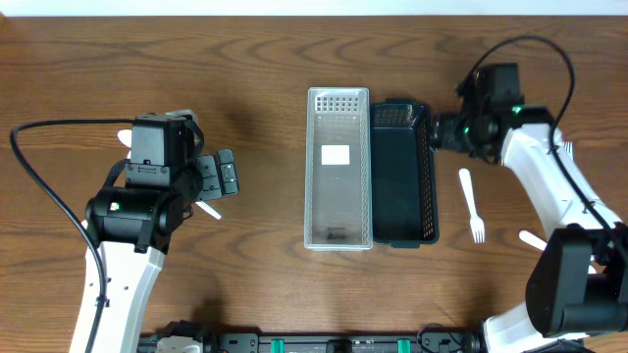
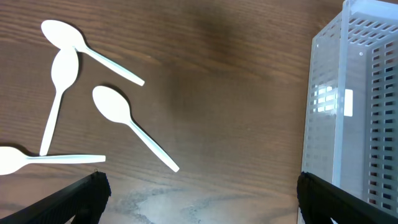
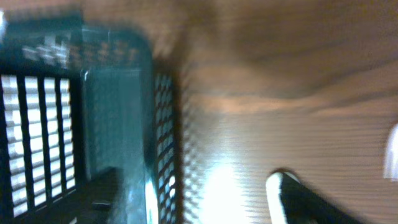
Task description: Pack container
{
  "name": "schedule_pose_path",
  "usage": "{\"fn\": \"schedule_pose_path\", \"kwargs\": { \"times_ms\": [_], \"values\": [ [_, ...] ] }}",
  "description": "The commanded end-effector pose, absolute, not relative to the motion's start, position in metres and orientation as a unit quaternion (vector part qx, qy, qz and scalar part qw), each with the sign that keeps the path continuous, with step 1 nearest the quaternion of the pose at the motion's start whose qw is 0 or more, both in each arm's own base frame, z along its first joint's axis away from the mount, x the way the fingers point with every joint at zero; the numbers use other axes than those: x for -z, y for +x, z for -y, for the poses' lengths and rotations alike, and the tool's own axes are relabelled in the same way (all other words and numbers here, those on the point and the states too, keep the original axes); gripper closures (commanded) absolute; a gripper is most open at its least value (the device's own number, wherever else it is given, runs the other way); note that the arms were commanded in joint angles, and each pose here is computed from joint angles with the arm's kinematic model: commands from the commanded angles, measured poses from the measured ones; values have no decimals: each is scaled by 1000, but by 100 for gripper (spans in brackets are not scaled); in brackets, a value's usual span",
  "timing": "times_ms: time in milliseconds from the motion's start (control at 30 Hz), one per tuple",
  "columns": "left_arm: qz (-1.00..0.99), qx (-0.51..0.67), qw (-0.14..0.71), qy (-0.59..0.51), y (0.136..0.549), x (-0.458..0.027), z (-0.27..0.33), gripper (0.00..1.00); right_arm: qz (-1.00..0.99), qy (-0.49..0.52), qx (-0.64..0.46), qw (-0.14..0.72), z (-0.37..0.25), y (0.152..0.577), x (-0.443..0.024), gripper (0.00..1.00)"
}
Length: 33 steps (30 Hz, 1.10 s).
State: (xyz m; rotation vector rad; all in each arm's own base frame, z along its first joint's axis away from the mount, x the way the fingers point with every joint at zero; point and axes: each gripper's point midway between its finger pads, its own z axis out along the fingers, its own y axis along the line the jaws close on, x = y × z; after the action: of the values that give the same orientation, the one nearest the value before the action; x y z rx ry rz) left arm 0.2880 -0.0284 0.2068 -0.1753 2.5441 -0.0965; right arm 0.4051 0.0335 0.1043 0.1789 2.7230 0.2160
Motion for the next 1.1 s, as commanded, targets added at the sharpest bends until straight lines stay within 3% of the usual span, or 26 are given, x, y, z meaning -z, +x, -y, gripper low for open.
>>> {"fn": "schedule_pose_path", "kwargs": {
  "times_ms": [0, 133, 267, 500, 733, 1067],
  "values": [
    [-950, 30, 303, -64, 292, -217, 25, 2, -956, 107, -5, 272, 5, 438, -160, 1],
    [-950, 30, 303, -64, 292, -217, 25, 2, -940, 145, 12, 308, 33, 455, -202, 1],
    [-950, 30, 303, -63, 292, -217, 25, 2, -933, 200, 10, 299, 66, 458, -204, 1],
    [-950, 30, 303, -64, 292, -217, 25, 2, -946, 251, 20, 204, 104, 446, -137, 1],
    [-950, 30, 303, -64, 292, -217, 25, 2, -960, 253, 18, 118, 103, 441, -66, 1],
    [-950, 30, 303, -64, 292, -217, 25, 2, -965, 254, -16, 63, 106, 433, -18, 1]
  ]
}}
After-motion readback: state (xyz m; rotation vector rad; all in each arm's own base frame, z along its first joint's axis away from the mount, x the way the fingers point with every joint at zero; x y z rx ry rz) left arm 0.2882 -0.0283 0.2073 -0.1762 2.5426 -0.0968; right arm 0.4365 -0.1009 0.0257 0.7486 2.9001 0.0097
